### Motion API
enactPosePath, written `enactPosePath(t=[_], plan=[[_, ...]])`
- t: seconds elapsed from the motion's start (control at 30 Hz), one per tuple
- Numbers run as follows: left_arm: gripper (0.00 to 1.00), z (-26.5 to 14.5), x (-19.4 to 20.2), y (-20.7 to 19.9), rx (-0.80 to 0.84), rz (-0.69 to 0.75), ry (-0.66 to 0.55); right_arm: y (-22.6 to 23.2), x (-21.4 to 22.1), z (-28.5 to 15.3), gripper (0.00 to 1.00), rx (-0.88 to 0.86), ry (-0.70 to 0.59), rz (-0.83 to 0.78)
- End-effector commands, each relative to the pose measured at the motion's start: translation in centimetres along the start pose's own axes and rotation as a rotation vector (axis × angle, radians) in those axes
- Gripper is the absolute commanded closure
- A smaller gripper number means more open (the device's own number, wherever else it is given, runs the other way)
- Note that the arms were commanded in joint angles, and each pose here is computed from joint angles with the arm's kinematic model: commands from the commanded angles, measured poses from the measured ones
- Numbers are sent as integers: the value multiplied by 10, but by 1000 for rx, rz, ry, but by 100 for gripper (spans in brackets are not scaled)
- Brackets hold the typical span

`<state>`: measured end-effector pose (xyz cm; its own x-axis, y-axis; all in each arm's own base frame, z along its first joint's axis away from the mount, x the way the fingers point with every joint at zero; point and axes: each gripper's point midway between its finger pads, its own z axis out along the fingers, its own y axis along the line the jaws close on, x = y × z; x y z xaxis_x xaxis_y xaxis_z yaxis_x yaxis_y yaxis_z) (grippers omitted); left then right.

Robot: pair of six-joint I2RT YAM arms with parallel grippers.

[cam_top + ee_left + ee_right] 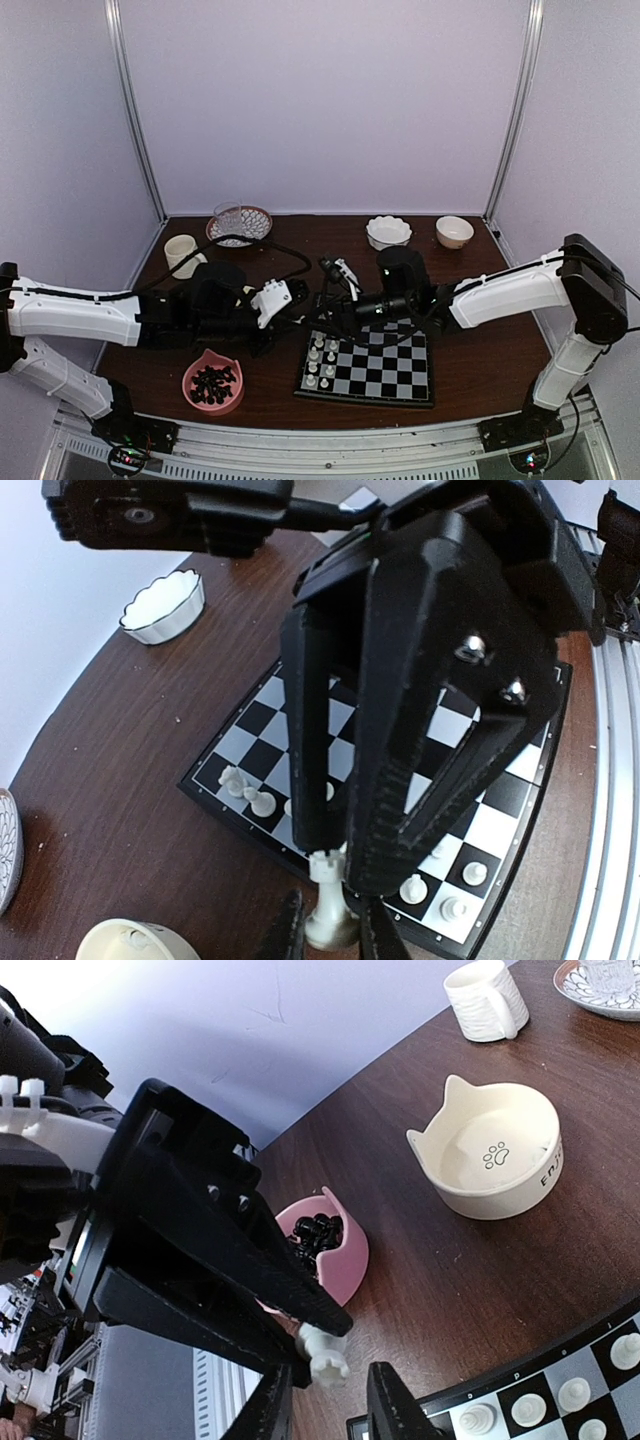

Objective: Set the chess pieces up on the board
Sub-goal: Pass from the left arm to the right

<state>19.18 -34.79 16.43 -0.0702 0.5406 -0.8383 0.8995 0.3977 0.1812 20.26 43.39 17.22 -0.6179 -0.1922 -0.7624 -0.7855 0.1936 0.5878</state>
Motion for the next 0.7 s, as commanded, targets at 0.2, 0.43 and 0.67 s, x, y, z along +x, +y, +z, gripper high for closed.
enactPosePath(t=[0.2,0.43,0.67], plan=[[91,3,-16,-2,-17,42,-50,9,-12,9,76,-45,-17,-5],[91,3,-16,-3,-29,54,-46,9,-10,11,84,-46,-10,1],[75,2,-15,1,-51,43,-55,5,-11,7,95,-7,-16,-26]])
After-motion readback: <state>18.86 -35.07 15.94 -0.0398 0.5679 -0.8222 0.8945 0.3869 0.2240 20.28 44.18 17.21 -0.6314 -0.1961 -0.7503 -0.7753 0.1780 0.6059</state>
